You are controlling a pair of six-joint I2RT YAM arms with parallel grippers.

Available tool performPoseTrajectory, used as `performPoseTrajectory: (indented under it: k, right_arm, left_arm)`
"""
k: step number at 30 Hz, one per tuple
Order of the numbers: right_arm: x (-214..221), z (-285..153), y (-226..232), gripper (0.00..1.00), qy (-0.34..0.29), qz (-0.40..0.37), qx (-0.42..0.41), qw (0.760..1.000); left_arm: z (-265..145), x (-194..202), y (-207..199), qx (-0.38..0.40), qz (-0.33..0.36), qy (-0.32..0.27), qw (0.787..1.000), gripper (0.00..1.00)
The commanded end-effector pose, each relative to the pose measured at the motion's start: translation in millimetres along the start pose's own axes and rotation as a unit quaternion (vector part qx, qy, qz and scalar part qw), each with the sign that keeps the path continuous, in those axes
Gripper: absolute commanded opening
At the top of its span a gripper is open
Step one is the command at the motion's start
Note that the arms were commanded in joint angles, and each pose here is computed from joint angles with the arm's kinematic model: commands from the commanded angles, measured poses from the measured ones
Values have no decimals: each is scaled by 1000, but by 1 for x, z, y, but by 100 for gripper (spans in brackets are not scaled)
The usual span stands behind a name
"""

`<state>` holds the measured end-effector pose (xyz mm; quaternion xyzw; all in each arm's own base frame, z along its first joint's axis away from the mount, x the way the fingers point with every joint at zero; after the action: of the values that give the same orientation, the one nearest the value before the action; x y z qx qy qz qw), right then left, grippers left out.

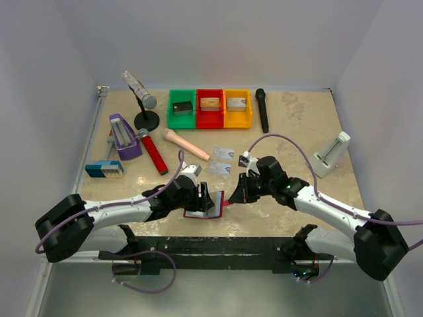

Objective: Take the credit cards out of the card holder
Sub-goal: Remove the credit card from the card holder.

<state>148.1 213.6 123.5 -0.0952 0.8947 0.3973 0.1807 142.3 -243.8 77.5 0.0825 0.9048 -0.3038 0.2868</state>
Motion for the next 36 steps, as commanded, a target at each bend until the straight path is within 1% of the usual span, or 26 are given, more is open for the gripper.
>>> performPoseTrajectory:
  k: [1,8,18,29,36]
  right_arm:
    - [-5,-6,15,0,-10,-18,-37,999]
    - [-5,-6,19,0,-5,-20,-49,999]
    - [-9,-10,27,0,-9,-26,-58,998]
    - [-9,-13,31,0,-7,-30,-62,998]
    - [-9,-13,32,0,-6,-32,-64,997]
  left_arm:
    - [0,-16,-12,9,17,-21,1000,67]
    - [-1,-23,-21,23,22,-26,999,69]
    - [4,-19,-18,13,26,-11,1000,69]
    - [0,-24,-31,40,26,-13,999,70]
    - [5,-16,-27,28,30,2,999,69]
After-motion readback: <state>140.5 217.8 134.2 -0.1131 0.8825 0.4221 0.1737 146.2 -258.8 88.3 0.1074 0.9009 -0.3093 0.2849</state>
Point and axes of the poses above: each gripper's point midway between its finger pads, its own z axis out along the fingers, its own y axis along the line the jaws close on, x = y × z, the point moved 5 cm from there along -z, back along the fingers, and after that the axes turned 3 degrees about z, right-handed, at the moved point
